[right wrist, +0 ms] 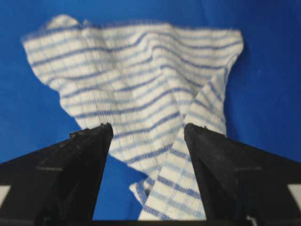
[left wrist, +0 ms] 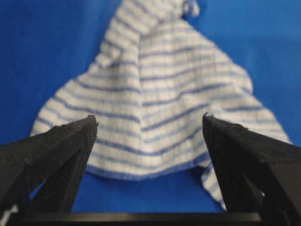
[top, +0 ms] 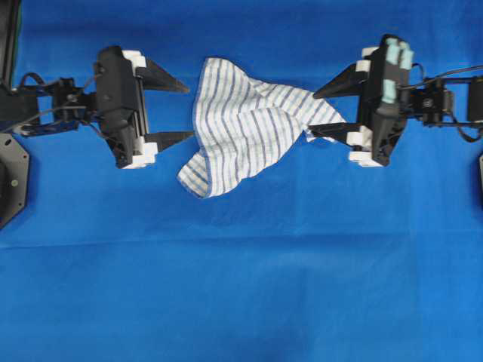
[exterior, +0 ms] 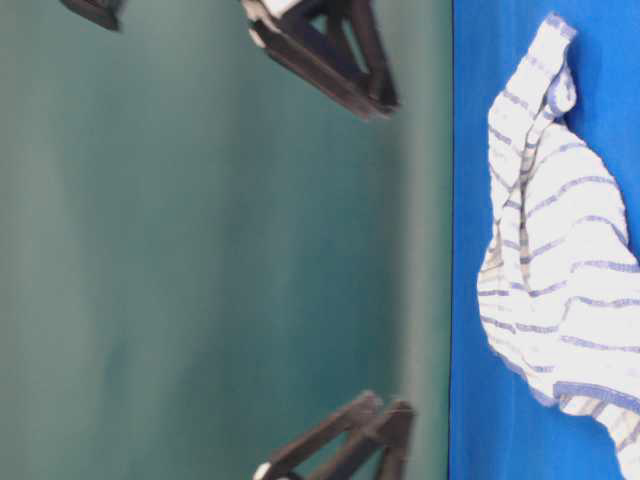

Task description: Lift the towel with both arms.

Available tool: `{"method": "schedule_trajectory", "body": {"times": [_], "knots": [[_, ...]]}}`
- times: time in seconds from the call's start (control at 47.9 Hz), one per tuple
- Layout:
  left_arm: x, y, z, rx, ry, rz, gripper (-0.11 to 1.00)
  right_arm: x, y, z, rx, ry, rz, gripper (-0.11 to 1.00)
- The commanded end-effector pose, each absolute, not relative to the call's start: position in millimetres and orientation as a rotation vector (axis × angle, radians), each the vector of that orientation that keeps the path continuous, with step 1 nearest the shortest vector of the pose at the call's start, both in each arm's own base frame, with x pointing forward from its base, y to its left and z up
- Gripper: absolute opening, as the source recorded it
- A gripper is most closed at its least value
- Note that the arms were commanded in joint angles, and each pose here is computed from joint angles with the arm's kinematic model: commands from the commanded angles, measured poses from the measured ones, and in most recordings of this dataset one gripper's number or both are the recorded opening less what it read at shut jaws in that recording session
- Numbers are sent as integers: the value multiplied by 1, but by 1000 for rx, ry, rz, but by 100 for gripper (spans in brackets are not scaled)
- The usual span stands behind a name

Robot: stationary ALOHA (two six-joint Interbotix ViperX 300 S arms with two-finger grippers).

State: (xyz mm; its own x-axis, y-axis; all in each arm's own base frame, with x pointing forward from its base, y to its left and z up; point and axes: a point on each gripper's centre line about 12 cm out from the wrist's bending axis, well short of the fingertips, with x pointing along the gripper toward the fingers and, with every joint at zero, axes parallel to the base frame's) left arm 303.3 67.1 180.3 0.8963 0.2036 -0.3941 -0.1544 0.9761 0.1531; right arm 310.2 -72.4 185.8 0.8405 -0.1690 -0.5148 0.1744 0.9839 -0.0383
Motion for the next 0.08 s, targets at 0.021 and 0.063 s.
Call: {"method": "schedule_trajectory", "body": {"times": [0.021, 0.063], "knots": [[315, 71, 170, 112, 445, 188, 89, 322, -77, 180, 19, 542, -182, 65], [318, 72, 165, 109, 461, 187, 89, 325, -78, 175, 22, 555, -181, 65]]}}
